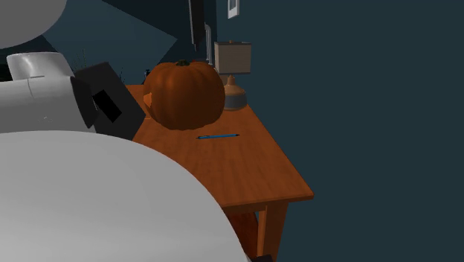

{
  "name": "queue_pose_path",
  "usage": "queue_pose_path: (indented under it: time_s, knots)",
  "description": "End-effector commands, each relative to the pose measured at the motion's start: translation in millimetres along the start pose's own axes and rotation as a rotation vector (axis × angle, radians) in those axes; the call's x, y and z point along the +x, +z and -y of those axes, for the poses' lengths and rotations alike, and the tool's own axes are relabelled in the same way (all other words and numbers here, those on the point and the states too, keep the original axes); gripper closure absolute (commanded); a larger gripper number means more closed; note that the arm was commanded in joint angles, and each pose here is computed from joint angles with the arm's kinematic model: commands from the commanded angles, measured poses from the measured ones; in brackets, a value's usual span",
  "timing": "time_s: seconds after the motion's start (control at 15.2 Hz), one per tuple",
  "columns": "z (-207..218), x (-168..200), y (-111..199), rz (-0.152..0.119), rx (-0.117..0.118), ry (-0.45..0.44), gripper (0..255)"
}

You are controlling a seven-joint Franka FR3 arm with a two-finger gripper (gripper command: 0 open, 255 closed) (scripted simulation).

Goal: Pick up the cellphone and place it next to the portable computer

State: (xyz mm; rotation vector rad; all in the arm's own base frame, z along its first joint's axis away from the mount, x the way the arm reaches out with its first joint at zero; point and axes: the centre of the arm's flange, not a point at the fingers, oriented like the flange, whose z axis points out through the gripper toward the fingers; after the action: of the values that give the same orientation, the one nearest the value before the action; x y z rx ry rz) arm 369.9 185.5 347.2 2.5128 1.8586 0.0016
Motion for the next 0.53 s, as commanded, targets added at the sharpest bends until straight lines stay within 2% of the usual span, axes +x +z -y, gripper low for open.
queue_pose_path:
  time_s: [0.0,0.13,0.4,0.46]
  knots:
    - [0,0,1,0.002,0.002,0.000,0]
    - [0,1,2,0.002,0.002,0.000,0]
    - [0,1,-48,0.002,0.002,0.000,0]
    - [0,1,-48,0.002,0.002,0.000,0]
